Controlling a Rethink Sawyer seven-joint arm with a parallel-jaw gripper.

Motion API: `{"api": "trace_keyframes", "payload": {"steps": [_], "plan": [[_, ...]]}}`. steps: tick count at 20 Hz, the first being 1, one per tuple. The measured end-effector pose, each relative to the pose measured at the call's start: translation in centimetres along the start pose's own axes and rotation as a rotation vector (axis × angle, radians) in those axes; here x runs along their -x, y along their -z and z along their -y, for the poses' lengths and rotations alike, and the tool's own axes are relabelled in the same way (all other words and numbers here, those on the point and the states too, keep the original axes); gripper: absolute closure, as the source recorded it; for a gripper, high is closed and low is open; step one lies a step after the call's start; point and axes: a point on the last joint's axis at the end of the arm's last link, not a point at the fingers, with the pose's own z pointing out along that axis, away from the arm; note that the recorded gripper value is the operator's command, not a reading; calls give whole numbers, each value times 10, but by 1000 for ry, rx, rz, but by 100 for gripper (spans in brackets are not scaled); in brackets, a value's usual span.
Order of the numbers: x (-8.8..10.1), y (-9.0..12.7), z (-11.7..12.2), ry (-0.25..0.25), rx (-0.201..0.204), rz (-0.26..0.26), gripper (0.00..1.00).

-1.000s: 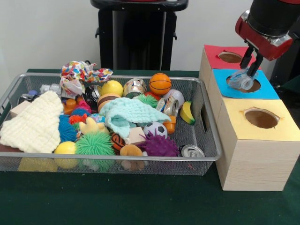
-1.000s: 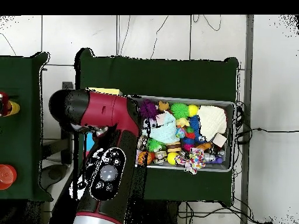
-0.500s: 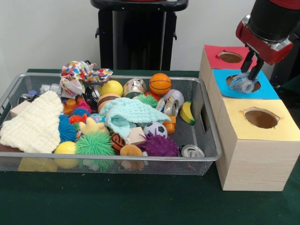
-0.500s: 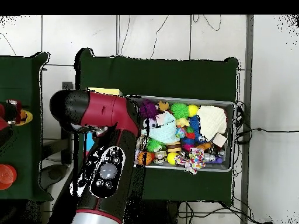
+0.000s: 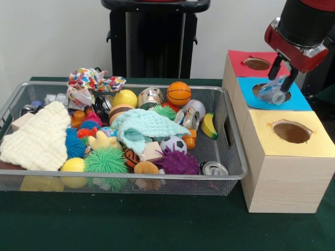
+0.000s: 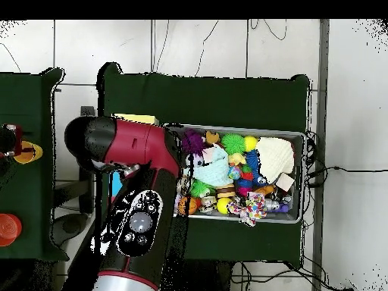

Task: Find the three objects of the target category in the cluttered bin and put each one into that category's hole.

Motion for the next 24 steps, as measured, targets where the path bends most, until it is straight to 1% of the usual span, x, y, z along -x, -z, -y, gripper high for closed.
{"api": "trace_keyframes", "payload": {"steps": [8, 13, 18, 22, 24], "plan": [[-2, -6, 0, 2, -9, -2, 0], [-1, -13, 0, 1, -21, -4, 0], [3, -11, 2, -5, -23, 1, 0], [10, -2, 6, -16, -27, 0, 0], [18, 4, 9, -28, -24, 2, 0]]}}
